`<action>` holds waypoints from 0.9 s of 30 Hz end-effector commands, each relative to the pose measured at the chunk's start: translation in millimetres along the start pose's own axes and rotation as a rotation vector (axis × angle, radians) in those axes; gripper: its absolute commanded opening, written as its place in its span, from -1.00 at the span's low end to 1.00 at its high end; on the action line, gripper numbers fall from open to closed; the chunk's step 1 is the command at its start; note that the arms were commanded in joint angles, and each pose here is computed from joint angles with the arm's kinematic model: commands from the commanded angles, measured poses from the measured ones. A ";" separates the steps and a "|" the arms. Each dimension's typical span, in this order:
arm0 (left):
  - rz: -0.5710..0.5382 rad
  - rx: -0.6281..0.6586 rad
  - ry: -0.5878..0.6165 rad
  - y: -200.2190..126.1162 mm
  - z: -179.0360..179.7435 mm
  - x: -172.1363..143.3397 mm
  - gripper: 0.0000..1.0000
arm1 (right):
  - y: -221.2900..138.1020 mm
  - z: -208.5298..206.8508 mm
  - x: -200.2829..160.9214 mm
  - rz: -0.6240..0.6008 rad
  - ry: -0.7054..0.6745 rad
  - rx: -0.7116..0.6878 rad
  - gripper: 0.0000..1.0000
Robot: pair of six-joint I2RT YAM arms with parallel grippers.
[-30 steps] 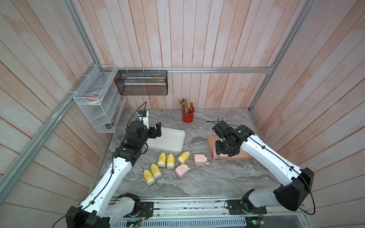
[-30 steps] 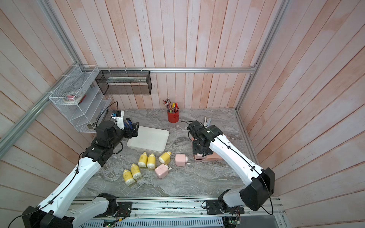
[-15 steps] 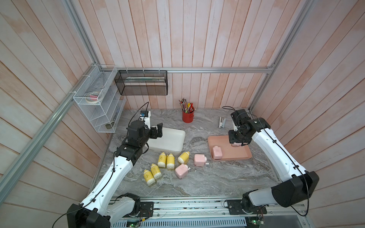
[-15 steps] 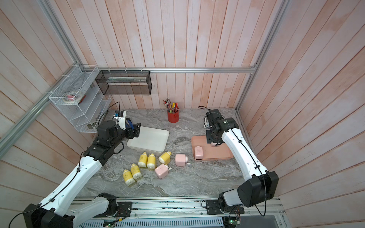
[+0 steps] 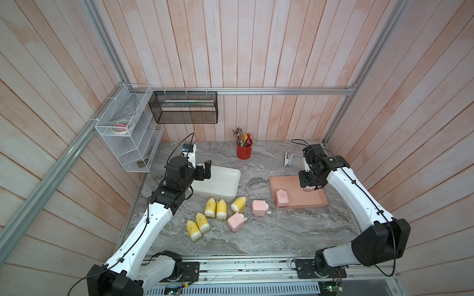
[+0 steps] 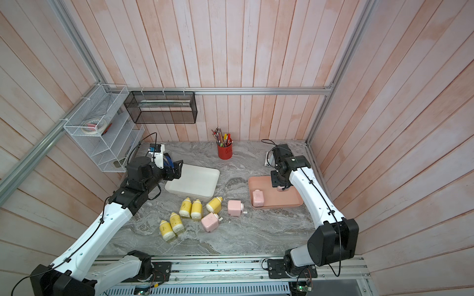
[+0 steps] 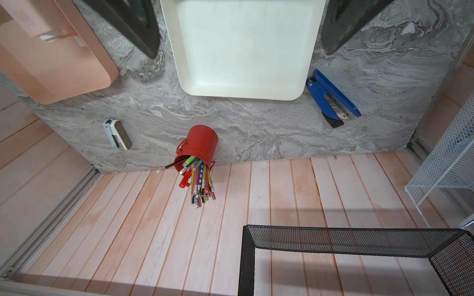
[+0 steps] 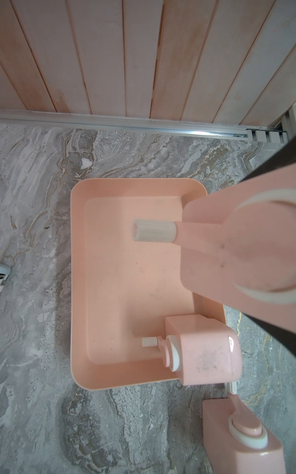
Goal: Place the pencil sharpeners by color into the storage box
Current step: Place the pencil sharpener in the storage box.
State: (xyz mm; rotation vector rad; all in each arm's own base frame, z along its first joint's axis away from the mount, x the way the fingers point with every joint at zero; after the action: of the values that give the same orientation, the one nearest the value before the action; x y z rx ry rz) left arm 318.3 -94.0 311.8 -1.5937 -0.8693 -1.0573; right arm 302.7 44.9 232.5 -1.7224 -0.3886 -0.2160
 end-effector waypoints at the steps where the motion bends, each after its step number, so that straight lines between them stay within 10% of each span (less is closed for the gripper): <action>1: -0.048 -0.029 0.007 -9.5 -5.4 13.4 0.99 | 16.7 5.7 0.9 0.018 -0.047 0.018 0.03; 27: -0.034 -0.050 -0.002 -5.6 -8.4 10.2 0.99 | 91.8 39.6 -25.2 0.159 -0.072 0.155 0.05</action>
State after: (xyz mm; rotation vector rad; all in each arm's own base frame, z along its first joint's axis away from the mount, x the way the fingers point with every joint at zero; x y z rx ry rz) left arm 315.9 -96.6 314.6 -1.6150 -0.8639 -1.0767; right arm 308.7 63.6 138.1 -1.6278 -0.3088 -0.0162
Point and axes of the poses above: each gripper's point midway between its finger pads, its own y axis out along the fingers, its own z axis along the line the jaws close on, x = y × z, the point moved 5 cm from there along -y, back along the fingers, and after that the axes turned 2 degrees about -y, right-handed, at the moved point
